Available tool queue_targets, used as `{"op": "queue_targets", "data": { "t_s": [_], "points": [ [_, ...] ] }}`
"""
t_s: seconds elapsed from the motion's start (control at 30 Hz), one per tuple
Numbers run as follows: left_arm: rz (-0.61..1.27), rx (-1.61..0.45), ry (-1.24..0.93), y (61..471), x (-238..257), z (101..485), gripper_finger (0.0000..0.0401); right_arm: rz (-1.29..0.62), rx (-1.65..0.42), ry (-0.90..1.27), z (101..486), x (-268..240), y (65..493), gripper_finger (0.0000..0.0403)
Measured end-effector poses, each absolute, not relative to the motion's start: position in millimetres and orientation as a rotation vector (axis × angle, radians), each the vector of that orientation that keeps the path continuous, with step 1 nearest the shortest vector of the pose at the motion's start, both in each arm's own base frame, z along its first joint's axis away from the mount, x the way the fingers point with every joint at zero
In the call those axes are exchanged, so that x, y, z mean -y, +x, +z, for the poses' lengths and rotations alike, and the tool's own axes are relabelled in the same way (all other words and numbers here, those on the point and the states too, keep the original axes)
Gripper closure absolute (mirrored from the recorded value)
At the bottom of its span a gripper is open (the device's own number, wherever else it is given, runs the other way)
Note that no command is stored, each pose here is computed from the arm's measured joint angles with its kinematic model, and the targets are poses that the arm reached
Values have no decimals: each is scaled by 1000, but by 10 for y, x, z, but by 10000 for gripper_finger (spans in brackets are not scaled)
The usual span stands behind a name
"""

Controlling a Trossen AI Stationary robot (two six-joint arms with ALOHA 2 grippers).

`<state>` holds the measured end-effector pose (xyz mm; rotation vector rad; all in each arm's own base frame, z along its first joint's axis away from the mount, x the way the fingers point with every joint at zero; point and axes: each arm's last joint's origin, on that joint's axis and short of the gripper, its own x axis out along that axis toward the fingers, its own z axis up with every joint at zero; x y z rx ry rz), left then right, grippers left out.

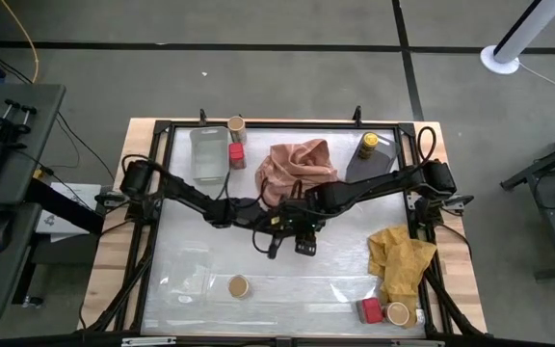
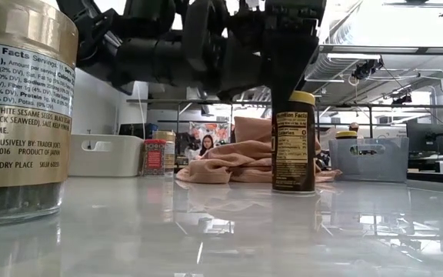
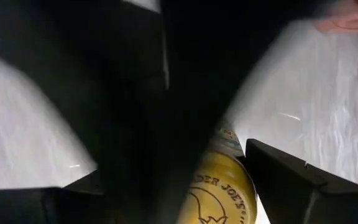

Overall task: Sort spices by type
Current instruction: Put the yellow seasoning bottle into the black bin

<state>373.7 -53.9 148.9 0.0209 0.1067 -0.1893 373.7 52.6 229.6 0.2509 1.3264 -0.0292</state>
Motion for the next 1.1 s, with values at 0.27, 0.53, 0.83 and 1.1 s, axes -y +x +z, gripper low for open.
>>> {"op": "queue_targets", "data": {
  "t_s": [0.27, 0.53, 0.83, 1.1],
  "points": [
    [-170, -153, 42, 3724, 596, 1456, 401, -30, -1330, 249, 2296, -524, 3735, 153],
    [-164, -214, 88, 3717, 563, 1399, 401, -35, -1342, 251, 2283, -520, 3729, 153],
    [-155, -262, 86, 3710, 533, 1351, 401, -19, -1367, 222, 2272, -517, 3706, 153],
    [-154, -267, 72, 3710, 532, 1345, 401, -31, -1373, 233, 2277, -516, 3699, 153]
  ]
}}
